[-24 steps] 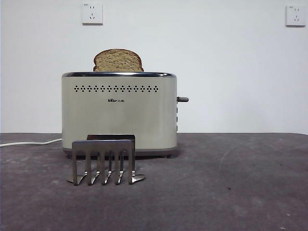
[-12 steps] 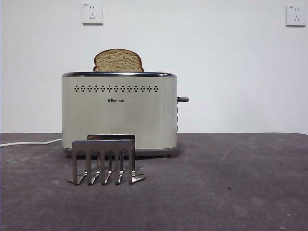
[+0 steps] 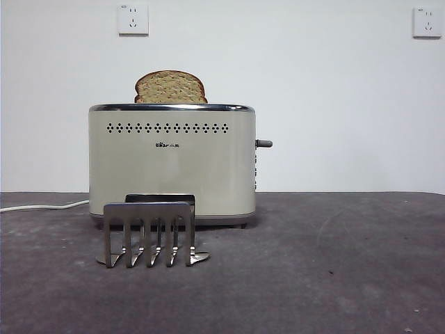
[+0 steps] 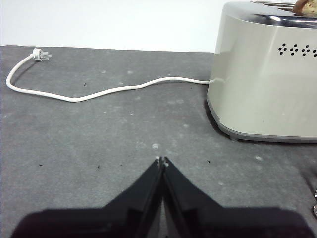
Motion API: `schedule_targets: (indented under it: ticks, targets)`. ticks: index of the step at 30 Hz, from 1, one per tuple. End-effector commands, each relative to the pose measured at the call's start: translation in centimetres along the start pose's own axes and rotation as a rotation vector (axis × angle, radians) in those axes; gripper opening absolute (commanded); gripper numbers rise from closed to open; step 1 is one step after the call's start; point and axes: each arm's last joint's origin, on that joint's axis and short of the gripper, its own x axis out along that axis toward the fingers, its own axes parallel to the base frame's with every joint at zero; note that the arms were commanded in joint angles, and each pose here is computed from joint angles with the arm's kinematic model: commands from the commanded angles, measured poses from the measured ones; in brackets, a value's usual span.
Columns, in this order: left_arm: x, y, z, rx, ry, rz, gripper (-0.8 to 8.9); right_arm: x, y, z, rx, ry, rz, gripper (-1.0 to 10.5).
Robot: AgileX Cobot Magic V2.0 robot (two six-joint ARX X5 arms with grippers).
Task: Pick up a slice of bread from the rack,put the bread on the toaster,press the button
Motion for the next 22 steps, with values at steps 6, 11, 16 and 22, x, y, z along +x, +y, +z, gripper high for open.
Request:
schedule_targets:
  ticks: [6, 11, 16, 22]
  targets:
    - [0.1, 0.1, -0.4, -0.007, 0.011, 0.005, -0.03, 0.2, -0.1, -0.1, 0.001, 0.004, -0.002, 0.0]
    - [0.1, 0.1, -0.4, -0.007, 0.011, 0.005, -0.03, 0.1, -0.1, 0.0, -0.013, 0.002, -0.007, 0.0]
    - [0.1, 0.1, -0.4, -0.007, 0.011, 0.005, -0.03, -1.8, 0.3, -0.1, -0.127, -0.121, -0.096, 0.0]
    - [0.1, 0.1, -0.4, -0.007, 0.011, 0.005, -0.03, -3.3, 1.2, -2.2, -0.199, -0.357, -0.188, 0.0]
